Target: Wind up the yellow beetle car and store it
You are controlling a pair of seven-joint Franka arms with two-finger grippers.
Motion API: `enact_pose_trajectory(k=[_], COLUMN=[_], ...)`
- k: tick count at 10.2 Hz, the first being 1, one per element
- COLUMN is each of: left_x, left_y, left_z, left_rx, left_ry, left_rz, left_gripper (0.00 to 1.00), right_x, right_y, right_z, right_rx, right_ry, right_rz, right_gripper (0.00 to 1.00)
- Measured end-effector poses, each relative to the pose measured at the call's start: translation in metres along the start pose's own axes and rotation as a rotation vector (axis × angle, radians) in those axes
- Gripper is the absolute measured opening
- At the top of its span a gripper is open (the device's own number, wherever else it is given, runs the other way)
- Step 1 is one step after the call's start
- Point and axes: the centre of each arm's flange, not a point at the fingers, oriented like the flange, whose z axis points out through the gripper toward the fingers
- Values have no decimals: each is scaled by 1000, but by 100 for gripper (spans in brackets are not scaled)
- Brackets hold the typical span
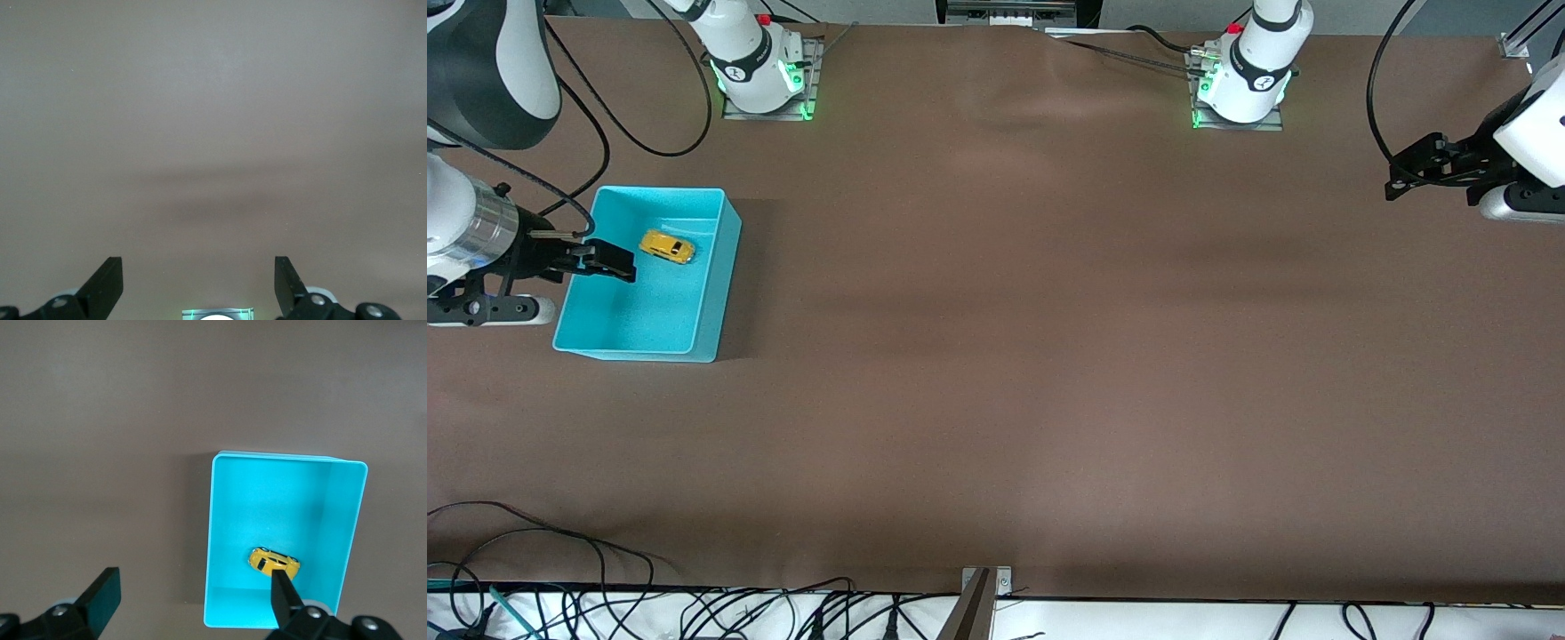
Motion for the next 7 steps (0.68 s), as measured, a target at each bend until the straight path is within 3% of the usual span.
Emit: enact_pose_trajectory(k=[7], left_x=[0], left_y=[0], left_z=[0], left_rx=[0], left_ry=[0], left_rz=[0], left_gripper=[100], right_x=[-1], right_y=[0], right_z=[3], right_rx=[0], right_ry=[-7], right_rz=[5], right_gripper=[100])
